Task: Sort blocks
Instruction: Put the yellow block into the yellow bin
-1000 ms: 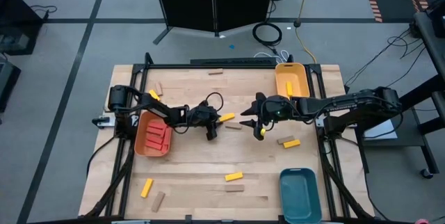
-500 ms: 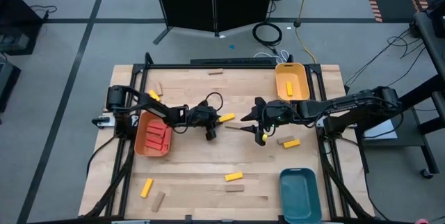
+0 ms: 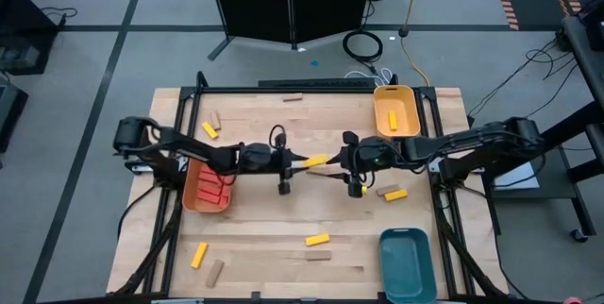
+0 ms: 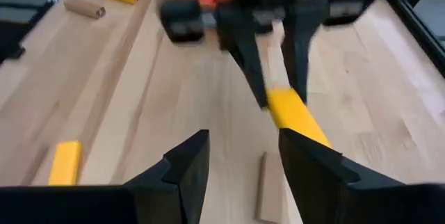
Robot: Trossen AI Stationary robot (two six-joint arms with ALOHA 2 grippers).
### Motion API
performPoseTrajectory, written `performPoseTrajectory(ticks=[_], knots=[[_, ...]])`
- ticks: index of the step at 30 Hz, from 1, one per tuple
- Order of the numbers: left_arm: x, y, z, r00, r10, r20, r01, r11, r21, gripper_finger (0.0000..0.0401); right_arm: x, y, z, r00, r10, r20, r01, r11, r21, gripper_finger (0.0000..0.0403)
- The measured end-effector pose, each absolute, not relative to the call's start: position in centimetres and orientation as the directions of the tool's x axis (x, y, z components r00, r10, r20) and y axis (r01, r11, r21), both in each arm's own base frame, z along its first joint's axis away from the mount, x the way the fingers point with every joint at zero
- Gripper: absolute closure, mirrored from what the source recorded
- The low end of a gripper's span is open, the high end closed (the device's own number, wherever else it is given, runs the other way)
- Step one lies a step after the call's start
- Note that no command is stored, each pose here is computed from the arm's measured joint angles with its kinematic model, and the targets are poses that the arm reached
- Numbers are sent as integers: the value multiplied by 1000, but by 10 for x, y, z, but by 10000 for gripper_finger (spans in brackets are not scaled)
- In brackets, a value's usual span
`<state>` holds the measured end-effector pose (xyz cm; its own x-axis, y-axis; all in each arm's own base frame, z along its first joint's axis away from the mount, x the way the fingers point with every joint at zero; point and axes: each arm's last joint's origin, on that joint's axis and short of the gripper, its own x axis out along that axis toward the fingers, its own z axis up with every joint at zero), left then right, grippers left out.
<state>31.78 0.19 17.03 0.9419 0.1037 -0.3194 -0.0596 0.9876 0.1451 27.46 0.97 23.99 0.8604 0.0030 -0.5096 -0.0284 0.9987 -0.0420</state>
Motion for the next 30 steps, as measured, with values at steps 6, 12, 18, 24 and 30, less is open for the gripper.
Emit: performPoseTrajectory(ticks=[6,12,18,24,30], knots=[[316,-6,175,947,79,-311,-19,981,194,303,286,9,233,872,-70,-484,-8,988,-156,209],[315,-7,171,934,80,-349,-12,981,192,303,293,9,226,876,-73,-476,-21,982,-189,164],[315,-6,173,938,84,-336,-18,981,194,303,296,9,215,848,-75,-525,-19,985,-171,145],[315,-6,173,938,84,-335,-10,977,215,303,299,9,209,842,-76,-534,-20,985,-172,152],[315,-6,173,938,83,-336,-10,977,215,303,299,7,209,839,-126,-530,32,983,-183,172]])
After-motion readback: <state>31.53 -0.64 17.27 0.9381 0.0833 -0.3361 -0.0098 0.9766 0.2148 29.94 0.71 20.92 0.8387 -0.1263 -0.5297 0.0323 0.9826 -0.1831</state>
